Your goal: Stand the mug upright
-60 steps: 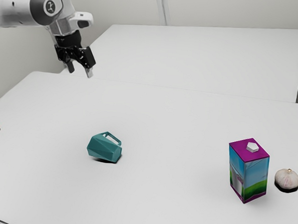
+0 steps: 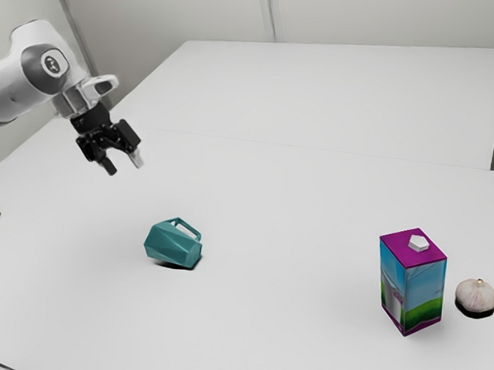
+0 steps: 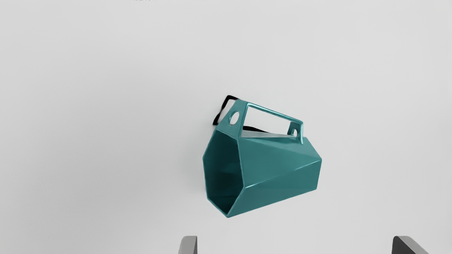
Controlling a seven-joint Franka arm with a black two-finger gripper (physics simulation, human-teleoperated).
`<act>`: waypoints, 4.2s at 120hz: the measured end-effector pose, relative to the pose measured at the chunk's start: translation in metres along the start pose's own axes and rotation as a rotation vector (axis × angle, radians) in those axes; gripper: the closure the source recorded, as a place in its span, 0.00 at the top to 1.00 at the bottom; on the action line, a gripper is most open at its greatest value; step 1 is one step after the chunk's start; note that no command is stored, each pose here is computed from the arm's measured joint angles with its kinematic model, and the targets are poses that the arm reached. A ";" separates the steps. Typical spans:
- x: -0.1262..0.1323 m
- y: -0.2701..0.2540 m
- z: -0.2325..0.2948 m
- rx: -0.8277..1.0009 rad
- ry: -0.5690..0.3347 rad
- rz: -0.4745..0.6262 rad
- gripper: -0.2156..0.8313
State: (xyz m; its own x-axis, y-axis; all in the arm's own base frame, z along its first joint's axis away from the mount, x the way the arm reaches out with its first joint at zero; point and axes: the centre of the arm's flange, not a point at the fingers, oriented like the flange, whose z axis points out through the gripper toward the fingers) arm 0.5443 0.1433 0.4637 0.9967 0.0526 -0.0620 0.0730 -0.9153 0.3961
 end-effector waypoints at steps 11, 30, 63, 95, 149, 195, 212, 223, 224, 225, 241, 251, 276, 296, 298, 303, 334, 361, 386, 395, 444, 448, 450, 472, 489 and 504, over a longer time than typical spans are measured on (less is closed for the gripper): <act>0.003 -0.020 0.025 -0.130 0.016 -0.039 0.79; 0.004 -0.022 0.090 -0.282 -0.014 -0.049 0.79; -0.014 -0.057 0.127 -0.369 0.034 -0.063 0.79; -0.006 -0.056 0.161 -0.379 0.026 0.004 0.79; -0.035 -0.041 0.175 -0.405 0.031 0.080 0.47; -0.028 -0.012 0.166 -0.417 0.059 0.163 0.17; -0.024 -0.005 0.156 -0.412 0.074 0.191 0.10; -0.022 0.000 0.152 -0.408 0.080 0.205 0.08; -0.022 0.000 0.151 -0.408 0.081 0.206 0.08; -0.022 0.001 0.151 -0.407 0.081 0.207 0.08; -0.019 0.008 0.145 -0.401 0.088 0.224 0.06; -0.020 0.018 0.125 -0.344 0.101 0.267 0.05; -0.028 0.024 0.095 0.039 0.034 0.403 0.05; -0.052 0.026 0.105 0.305 -0.012 0.458 0.05; -0.057 0.028 0.107 0.321 -0.012 0.462 0.05; -0.070 0.033 0.113 0.353 -0.004 0.469 0.05; -0.090 0.061 0.121 0.430 0.097 0.417 0.05; -0.088 0.089 0.132 0.413 0.133 0.342 0.05; -0.073 0.115 0.154 0.386 0.136 0.305 0.05; -0.066 0.123 0.160 0.378 0.141 0.294 0.05; -0.036 0.147 0.169 0.360 0.197 0.250 0.05; -0.034 0.147 0.169 0.361 0.199 0.247 0.05; -0.033 0.147 0.169 0.361 0.202 0.246 0.05; -0.017 0.151 0.165 0.430 0.205 0.282 0.05; -0.019 0.148 0.168 0.475 0.181 0.275 0.05; -0.021 0.146 0.171 0.491 0.166 0.250 0.05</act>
State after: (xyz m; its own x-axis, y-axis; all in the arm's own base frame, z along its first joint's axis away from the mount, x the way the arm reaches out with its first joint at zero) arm 0.5278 -0.0598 0.3663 0.9766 -0.1638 0.1393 -0.1517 -0.9840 -0.0937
